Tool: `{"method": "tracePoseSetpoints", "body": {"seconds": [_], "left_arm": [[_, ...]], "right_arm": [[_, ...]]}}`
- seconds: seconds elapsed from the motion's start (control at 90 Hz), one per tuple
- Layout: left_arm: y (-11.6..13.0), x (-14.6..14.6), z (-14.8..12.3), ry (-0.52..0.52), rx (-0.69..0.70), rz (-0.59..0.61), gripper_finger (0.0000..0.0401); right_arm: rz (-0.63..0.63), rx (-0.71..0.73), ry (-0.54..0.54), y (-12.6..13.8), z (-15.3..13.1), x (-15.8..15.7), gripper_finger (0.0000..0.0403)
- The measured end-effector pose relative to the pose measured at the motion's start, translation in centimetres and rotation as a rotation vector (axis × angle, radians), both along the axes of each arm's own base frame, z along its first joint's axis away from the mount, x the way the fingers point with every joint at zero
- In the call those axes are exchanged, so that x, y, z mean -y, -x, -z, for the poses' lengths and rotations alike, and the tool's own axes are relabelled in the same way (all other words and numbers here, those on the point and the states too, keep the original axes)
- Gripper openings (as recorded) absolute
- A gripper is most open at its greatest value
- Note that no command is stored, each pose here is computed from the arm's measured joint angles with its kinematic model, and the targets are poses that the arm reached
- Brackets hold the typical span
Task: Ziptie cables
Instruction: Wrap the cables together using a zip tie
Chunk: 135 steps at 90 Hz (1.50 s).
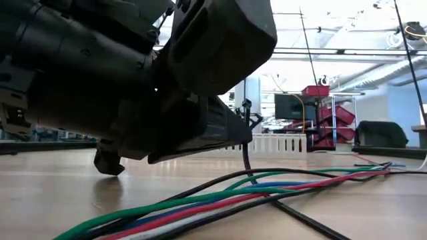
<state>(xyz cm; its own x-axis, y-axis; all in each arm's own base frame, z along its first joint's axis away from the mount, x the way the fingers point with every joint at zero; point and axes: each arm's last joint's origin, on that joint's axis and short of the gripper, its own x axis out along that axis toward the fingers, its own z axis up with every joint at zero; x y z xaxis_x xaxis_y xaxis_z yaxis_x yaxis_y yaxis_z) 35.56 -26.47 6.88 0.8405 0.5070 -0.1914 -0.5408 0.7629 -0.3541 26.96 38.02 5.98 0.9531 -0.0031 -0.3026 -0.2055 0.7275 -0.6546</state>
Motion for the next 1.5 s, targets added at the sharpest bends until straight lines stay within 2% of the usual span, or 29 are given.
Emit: {"method": "tracePoseSetpoints", "body": {"seconds": [0.289,0.489,0.833,1.289,1.5], "left_arm": [[-0.02,-0.03,0.00,-0.001,-0.001,0.000,0.0000],[-0.02,-0.02,0.01,-0.003,-0.004,0.003,0.0000],[-0.05,0.03,0.04,-0.007,-0.019,0.026,0.0000],[-0.20,-0.10,0.07,-0.011,-0.033,0.040,0.0000],[-0.19,-0.08,0.07,-0.010,-0.033,0.042,0.0000]], "right_arm": [[-0.007,0.029,0.019,-0.54,0.20,0.04,0.0122],[-0.043,0.012,0.041,-0.53,0.47,-0.04,0.0070],[-0.031,0.012,0.037,-0.53,0.48,-0.02,0.0070],[-0.072,0.003,0.084,-0.25,0.52,-0.27,0.0067],[-0.061,0.018,0.099,-0.28,0.44,-0.30,0.0081]]}}
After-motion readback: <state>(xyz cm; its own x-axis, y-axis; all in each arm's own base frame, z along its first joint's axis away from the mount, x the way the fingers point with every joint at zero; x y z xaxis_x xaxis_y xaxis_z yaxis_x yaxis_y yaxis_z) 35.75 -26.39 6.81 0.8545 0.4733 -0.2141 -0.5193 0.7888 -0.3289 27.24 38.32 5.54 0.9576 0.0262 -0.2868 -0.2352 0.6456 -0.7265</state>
